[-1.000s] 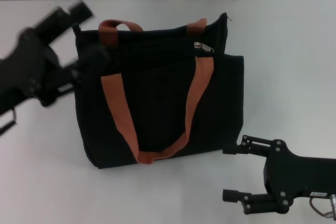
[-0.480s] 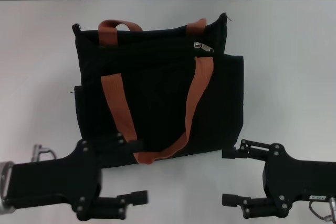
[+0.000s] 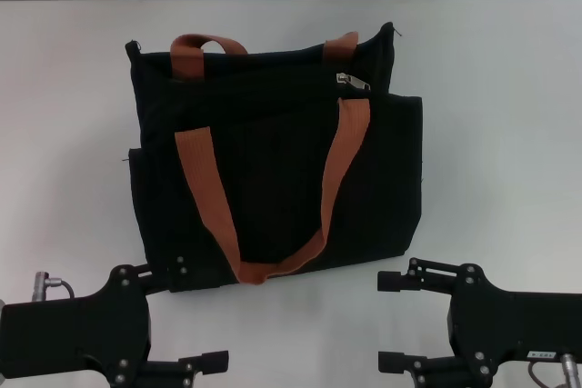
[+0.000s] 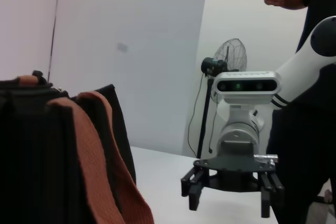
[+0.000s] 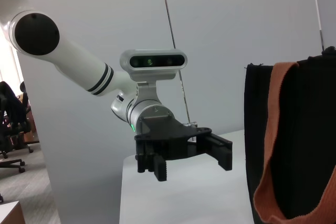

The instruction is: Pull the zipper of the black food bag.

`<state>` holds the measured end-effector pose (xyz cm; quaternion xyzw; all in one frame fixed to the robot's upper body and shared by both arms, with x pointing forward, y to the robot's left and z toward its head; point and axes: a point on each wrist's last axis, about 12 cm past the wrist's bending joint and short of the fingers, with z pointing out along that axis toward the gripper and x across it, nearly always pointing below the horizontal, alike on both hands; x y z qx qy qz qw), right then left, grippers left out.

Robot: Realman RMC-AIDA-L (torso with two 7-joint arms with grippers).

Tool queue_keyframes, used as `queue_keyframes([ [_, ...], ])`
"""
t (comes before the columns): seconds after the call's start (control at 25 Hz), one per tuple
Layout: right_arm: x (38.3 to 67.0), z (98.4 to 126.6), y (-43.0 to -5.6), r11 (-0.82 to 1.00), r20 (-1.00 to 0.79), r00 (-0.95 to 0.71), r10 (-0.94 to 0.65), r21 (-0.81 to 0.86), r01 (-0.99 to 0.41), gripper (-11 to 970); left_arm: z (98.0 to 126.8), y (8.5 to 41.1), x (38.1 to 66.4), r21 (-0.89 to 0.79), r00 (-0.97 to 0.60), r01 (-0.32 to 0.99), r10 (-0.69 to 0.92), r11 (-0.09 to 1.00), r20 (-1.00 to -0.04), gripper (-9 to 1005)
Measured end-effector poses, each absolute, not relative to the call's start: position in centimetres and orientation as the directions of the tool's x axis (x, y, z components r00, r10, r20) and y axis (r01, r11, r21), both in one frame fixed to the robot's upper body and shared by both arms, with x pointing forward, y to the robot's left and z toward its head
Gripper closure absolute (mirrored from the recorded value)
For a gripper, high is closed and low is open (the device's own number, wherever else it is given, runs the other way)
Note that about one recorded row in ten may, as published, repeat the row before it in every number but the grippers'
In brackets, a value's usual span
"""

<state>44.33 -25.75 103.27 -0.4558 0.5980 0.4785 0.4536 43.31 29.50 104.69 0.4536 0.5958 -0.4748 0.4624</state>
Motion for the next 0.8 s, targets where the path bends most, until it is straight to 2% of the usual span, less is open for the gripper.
queue_keyframes([
  [0.8, 45.5, 103.6, -25.2, 0.119, -0.979, -0.162, -0.124, 0.147, -0.982, 140, 104.9, 29.5, 43.3, -0.145, -0.157, 0.982, 0.095, 0.125, -0.983, 171],
])
